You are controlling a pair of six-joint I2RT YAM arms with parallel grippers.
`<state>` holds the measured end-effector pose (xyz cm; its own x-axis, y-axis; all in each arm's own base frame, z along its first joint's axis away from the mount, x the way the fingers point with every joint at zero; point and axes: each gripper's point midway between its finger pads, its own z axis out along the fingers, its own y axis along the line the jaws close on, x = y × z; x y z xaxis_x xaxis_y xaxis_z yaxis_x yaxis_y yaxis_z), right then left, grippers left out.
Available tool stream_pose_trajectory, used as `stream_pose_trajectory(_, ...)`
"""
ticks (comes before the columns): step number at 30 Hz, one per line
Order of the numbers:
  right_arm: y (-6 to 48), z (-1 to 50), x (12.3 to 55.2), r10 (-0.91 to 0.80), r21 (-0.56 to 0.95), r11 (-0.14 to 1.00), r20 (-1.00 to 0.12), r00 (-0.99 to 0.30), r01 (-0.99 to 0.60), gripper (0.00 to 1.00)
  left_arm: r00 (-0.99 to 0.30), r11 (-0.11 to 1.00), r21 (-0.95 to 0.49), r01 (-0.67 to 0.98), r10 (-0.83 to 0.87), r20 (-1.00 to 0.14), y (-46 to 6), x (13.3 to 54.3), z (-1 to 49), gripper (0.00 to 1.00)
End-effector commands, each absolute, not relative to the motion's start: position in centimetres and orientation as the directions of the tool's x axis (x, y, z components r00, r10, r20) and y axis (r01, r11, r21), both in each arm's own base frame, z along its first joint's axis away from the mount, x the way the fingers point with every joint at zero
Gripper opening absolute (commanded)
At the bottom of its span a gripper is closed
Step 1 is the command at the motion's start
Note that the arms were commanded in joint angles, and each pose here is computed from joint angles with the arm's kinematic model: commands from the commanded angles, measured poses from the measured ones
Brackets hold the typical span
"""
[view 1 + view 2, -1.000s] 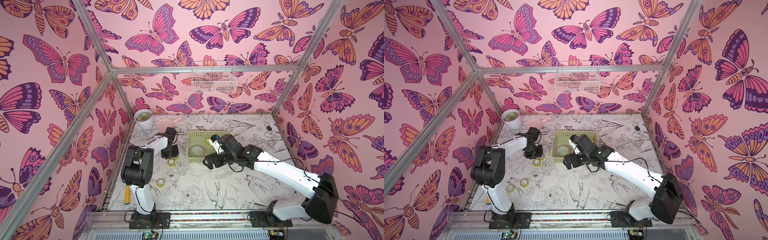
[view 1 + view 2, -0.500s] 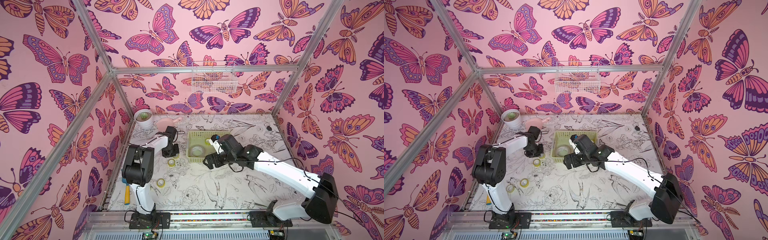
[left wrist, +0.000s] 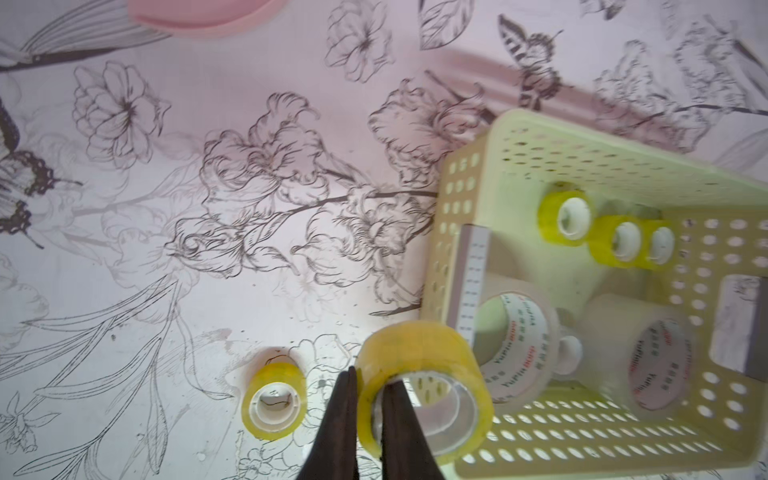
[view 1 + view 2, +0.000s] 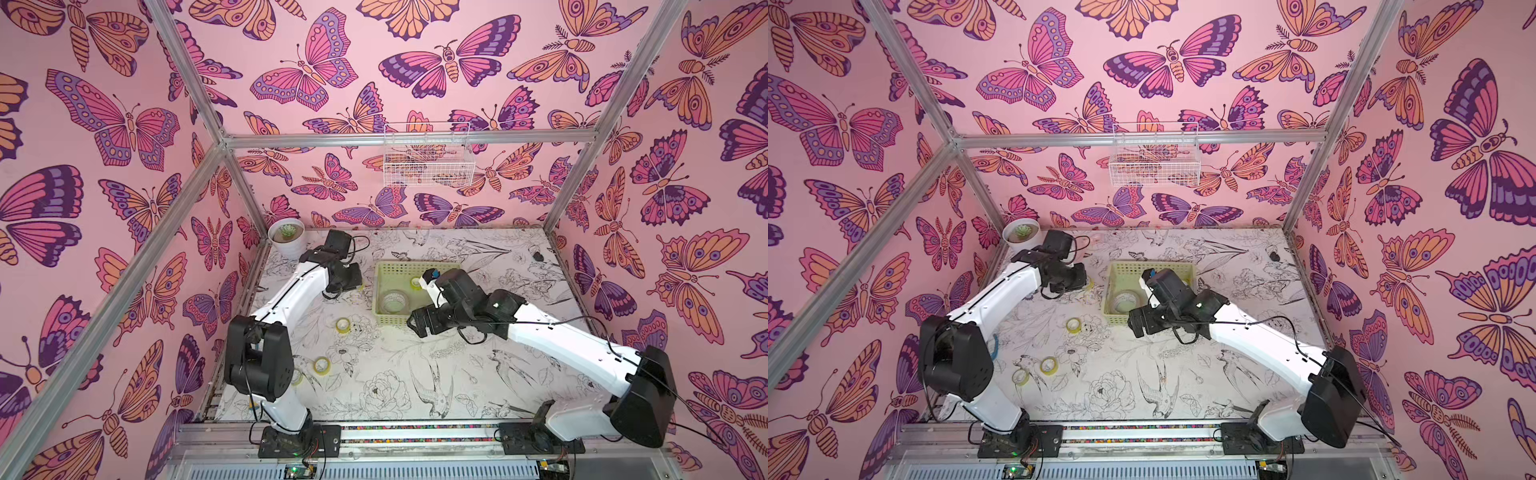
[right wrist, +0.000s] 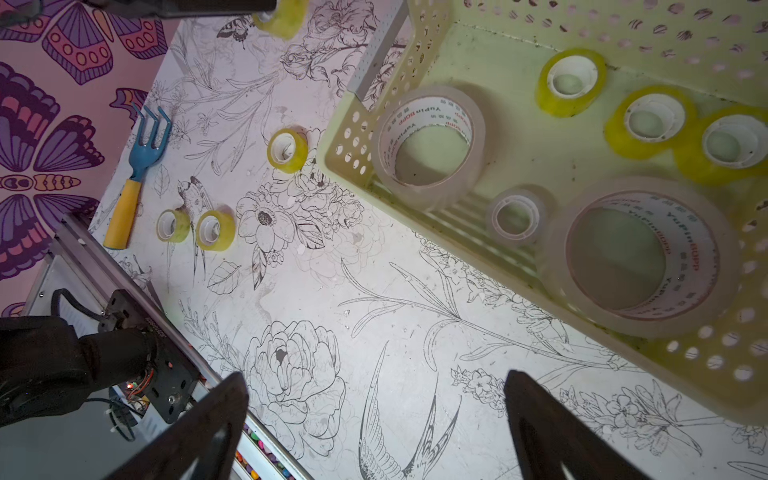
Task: Put the transparent tape into the storage box
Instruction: Pick up the tape at the center of the board, then place the tape in the storage box.
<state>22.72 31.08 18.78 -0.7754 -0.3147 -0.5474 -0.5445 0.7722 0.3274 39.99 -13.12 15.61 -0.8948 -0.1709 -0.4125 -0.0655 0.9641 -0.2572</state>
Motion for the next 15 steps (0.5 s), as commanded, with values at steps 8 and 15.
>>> stream_pose_trajectory(8,29.0,20.4,22.9,-0.256,0.290,0.821,-0.582,-0.772,-0.492,0.99,-0.903,0.960,-0.277,0.042,-0.082,-0.422,-20.0,42.6,16.6,0.00)
stream_pose_trajectory(15,27.4,20.6,22.6,-0.227,0.279,0.843,-0.590,-0.775,-0.459,0.99,-0.916,0.970,-0.222,0.097,-0.001,-0.402,-23.3,44.3,13.5,0.01)
